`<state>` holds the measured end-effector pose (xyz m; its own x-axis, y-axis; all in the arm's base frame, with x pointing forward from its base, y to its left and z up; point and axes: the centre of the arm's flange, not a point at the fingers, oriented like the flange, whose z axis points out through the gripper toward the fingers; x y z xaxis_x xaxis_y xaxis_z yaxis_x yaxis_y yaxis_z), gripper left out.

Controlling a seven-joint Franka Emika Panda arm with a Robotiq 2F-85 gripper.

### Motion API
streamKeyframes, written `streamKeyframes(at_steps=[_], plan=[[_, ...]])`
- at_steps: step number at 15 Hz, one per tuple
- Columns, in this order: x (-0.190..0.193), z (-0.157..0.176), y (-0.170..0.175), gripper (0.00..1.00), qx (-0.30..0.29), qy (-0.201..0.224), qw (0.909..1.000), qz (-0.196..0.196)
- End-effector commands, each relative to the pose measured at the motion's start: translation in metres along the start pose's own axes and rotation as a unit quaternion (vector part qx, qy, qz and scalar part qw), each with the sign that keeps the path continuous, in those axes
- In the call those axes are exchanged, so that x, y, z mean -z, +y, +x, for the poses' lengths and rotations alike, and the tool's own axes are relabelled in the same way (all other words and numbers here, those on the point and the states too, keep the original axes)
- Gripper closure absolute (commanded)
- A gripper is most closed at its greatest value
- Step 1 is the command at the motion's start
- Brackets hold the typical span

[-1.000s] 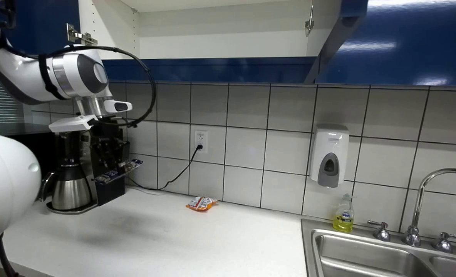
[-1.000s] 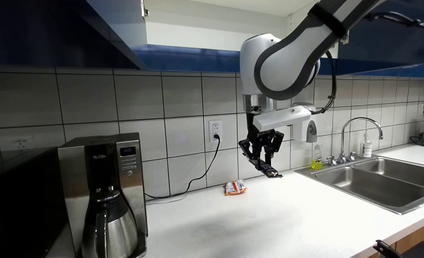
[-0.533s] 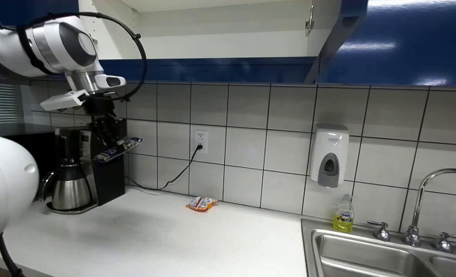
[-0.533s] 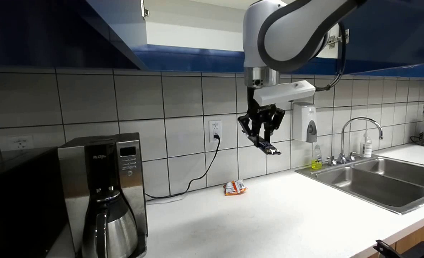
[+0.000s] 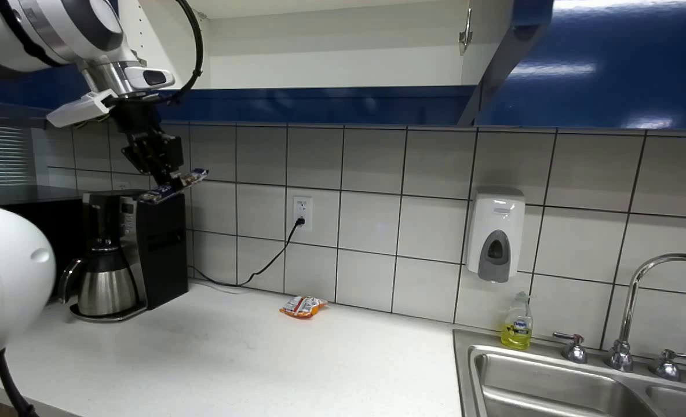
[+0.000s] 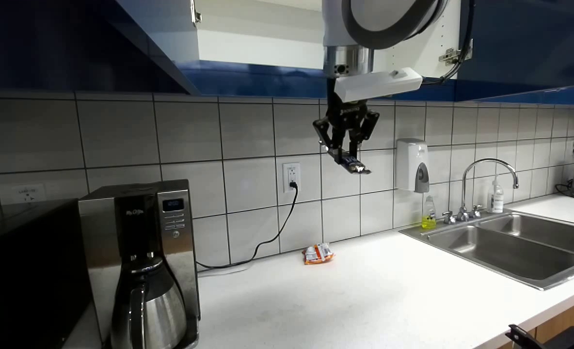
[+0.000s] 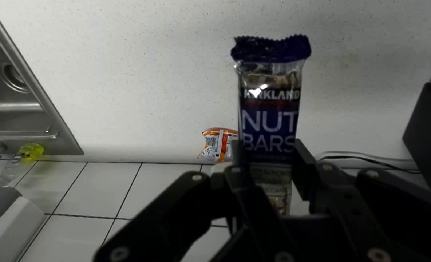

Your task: Pick up the granola bar and place it on the shelf above

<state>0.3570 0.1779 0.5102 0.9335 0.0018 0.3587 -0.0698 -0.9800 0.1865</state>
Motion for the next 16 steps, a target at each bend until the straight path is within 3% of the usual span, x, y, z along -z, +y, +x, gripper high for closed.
streamKeyframes(at_steps=[1, 16], plan=[[0.037, 0.006, 0.000, 0.91, -0.013, 0.018, 0.9996, -0.018], [0.133, 0.002, -0.001, 0.91, -0.029, 0.068, 0.9969, -0.028]])
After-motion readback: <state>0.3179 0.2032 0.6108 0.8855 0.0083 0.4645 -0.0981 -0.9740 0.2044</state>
